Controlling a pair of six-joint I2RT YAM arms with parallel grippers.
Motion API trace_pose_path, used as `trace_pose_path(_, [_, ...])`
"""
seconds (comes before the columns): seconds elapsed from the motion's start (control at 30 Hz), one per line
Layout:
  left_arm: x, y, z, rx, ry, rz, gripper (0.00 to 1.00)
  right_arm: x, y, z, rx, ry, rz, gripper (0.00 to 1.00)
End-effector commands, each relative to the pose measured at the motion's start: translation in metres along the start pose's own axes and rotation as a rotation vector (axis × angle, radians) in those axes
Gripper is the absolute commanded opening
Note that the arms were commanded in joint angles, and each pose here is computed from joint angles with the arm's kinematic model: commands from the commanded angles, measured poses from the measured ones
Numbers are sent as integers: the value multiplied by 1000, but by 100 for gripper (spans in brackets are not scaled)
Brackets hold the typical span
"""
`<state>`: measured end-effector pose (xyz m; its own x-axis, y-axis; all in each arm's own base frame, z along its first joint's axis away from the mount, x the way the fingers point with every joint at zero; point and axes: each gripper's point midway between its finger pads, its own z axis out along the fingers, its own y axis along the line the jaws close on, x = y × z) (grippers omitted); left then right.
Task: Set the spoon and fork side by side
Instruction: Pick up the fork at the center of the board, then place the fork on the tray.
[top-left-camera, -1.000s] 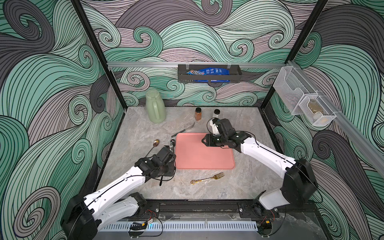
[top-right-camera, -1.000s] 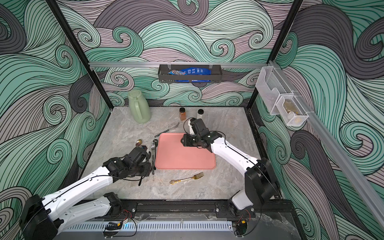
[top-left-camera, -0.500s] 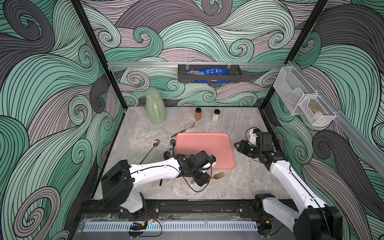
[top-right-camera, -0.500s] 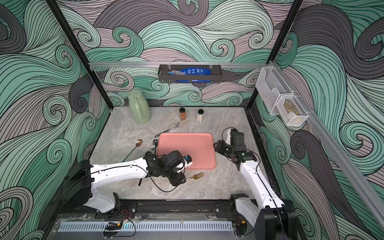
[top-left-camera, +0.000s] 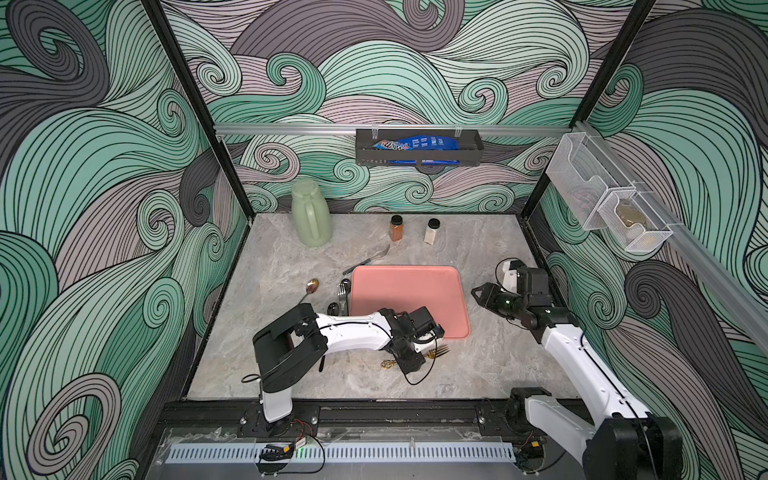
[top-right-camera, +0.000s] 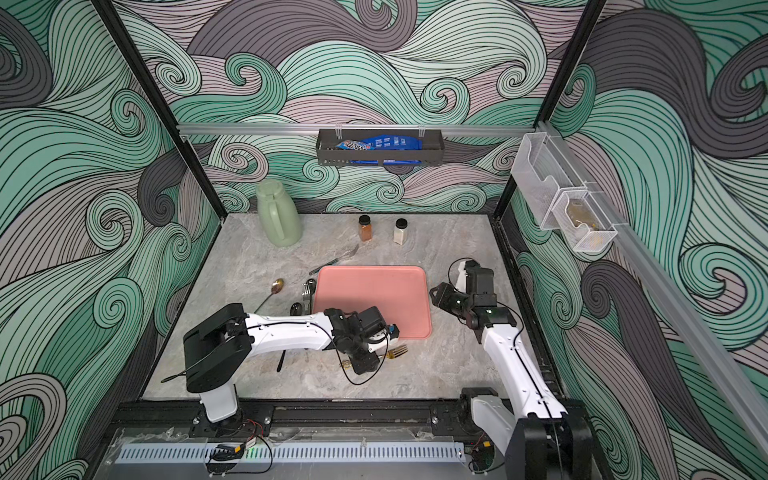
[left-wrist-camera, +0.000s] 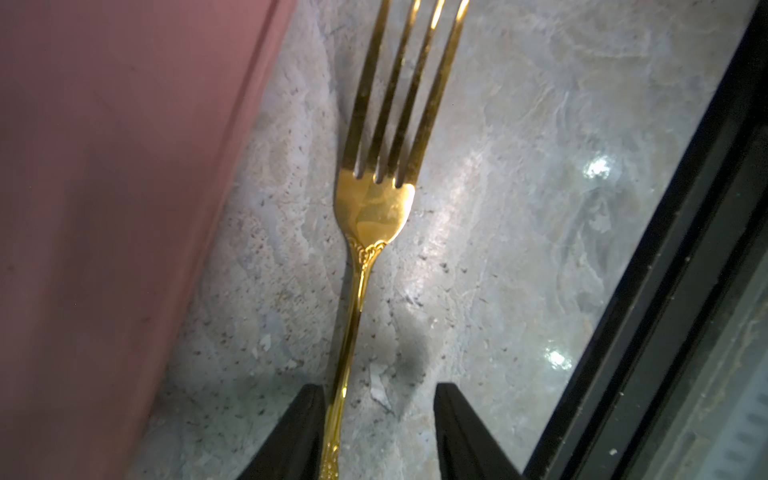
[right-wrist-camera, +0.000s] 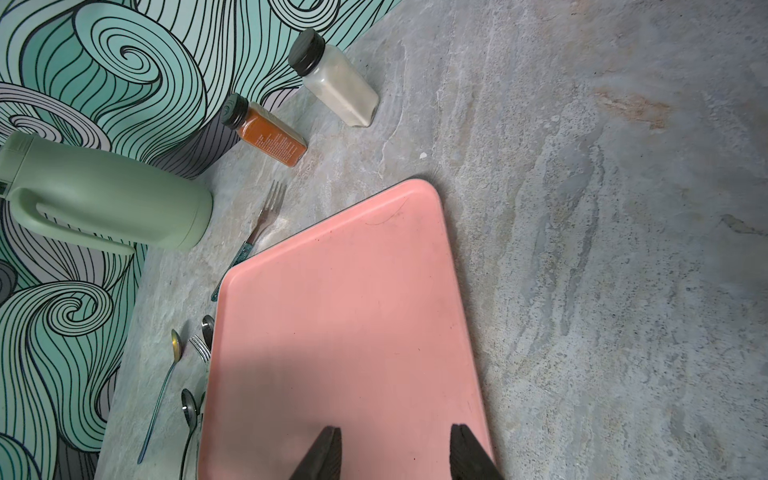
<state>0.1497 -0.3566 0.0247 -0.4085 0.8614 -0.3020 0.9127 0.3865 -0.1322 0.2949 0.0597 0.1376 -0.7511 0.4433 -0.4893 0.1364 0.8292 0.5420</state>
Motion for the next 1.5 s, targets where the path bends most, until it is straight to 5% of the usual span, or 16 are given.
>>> trace_pose_path(0.0, [-11,5,3,-58,-10,44,42,2,-1,1,-6,6,-18,47])
trace_pose_path(0.4, [-2,9,17,-91,-26,-15,8,2,-3,-1,-5,1,-24,48])
trace_pose_path(0.8, [-29,32,-94,-263,-262,-160,2,-7,8,-10,-41,-35,-41,47])
trace_pose_path(1.1, [-20,135,-135,-448,-329,-550,2,-5,19,-10,-110,-31,-52,47])
trace_pose_path(1.23, [-3,189,-133,-524,-297,-764,1,2,21,-6,-134,1,-39,47])
trace_pose_path(1.47, [17,230,-100,-517,-183,-960,1,4,25,-6,-154,5,-34,47])
